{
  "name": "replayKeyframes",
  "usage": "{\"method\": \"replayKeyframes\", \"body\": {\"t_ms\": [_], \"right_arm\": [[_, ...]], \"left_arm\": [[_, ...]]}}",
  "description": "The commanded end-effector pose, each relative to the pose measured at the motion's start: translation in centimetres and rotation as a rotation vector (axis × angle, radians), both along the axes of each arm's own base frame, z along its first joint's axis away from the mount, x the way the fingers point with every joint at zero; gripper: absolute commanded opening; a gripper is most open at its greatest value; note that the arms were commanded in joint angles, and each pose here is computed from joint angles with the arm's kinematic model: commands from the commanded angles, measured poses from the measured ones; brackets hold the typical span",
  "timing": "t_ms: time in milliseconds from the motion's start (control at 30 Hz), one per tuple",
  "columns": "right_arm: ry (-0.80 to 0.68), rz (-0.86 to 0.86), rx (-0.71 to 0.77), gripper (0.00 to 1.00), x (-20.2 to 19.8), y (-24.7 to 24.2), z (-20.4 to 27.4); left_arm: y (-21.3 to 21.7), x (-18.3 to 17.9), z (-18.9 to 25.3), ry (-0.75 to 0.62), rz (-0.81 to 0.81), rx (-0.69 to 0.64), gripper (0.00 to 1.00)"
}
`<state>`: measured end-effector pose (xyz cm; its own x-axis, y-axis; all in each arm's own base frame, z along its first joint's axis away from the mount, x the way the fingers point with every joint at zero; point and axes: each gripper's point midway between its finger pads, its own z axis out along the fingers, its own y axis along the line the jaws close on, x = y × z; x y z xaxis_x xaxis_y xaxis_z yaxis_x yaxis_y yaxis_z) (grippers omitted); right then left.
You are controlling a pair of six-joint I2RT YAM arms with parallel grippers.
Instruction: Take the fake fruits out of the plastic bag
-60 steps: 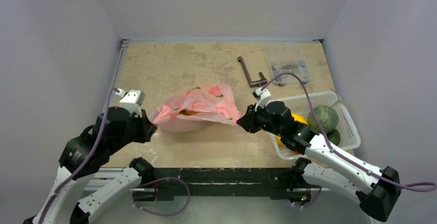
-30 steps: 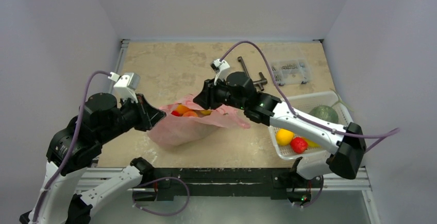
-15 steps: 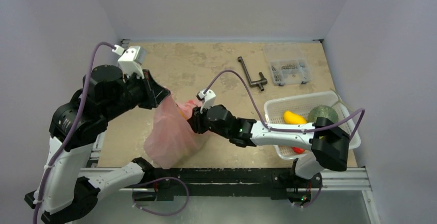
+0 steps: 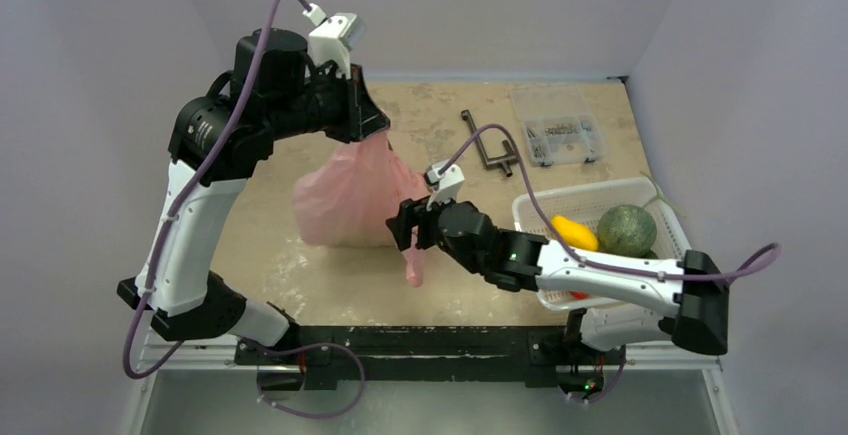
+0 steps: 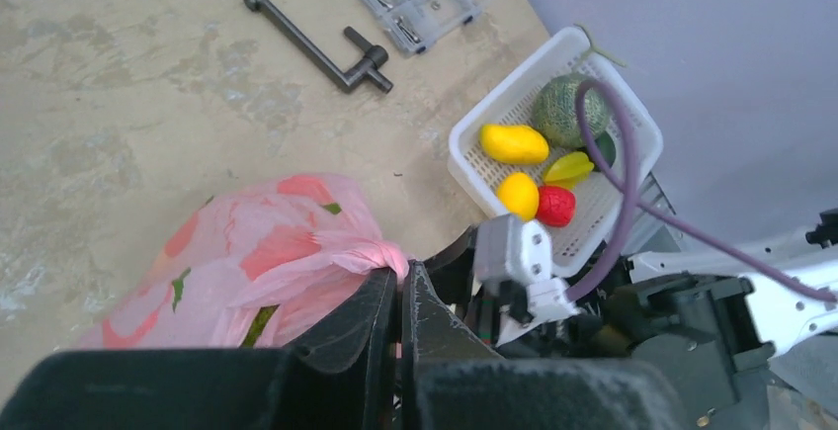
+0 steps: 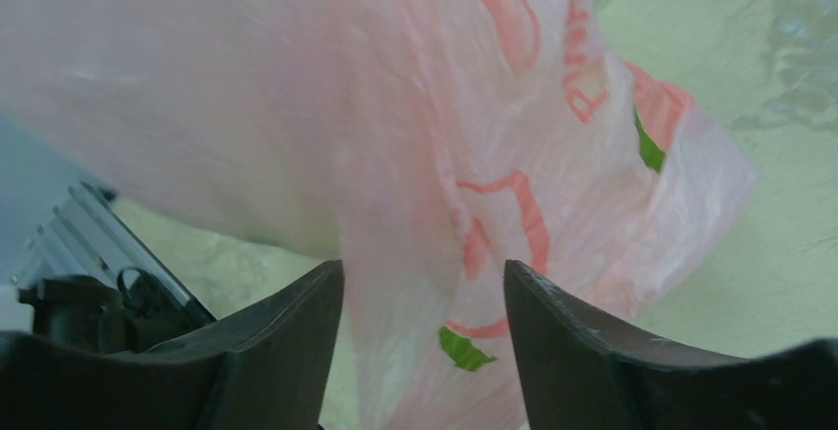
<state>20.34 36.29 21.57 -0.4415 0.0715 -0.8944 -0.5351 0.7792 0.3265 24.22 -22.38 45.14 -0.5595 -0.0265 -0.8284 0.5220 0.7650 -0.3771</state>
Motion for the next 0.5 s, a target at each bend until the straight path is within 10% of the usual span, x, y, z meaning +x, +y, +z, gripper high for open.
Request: {"method": "replayKeyframes", "body": {"t_ms": [0,233,467], "right_arm": [[-0.083,-0.085,-0.004,0.69,1.4,-3.9,4.8],[-0.098,0.036,0.055,0.81,0.1,-4.2,7.3],[-0.066,0.136,0.043,0.66,0.0,-0.2,6.7]], "left_arm": [[-0.5,-2.4,2.3,-0.081,-0.141,-0.04,0.0],[5.3,-3.4,-7.8,-0.004,0.03,0.185,0.0],[7.9,-5.4,-15.1,0.159,0.113,0.282,0.0]]}}
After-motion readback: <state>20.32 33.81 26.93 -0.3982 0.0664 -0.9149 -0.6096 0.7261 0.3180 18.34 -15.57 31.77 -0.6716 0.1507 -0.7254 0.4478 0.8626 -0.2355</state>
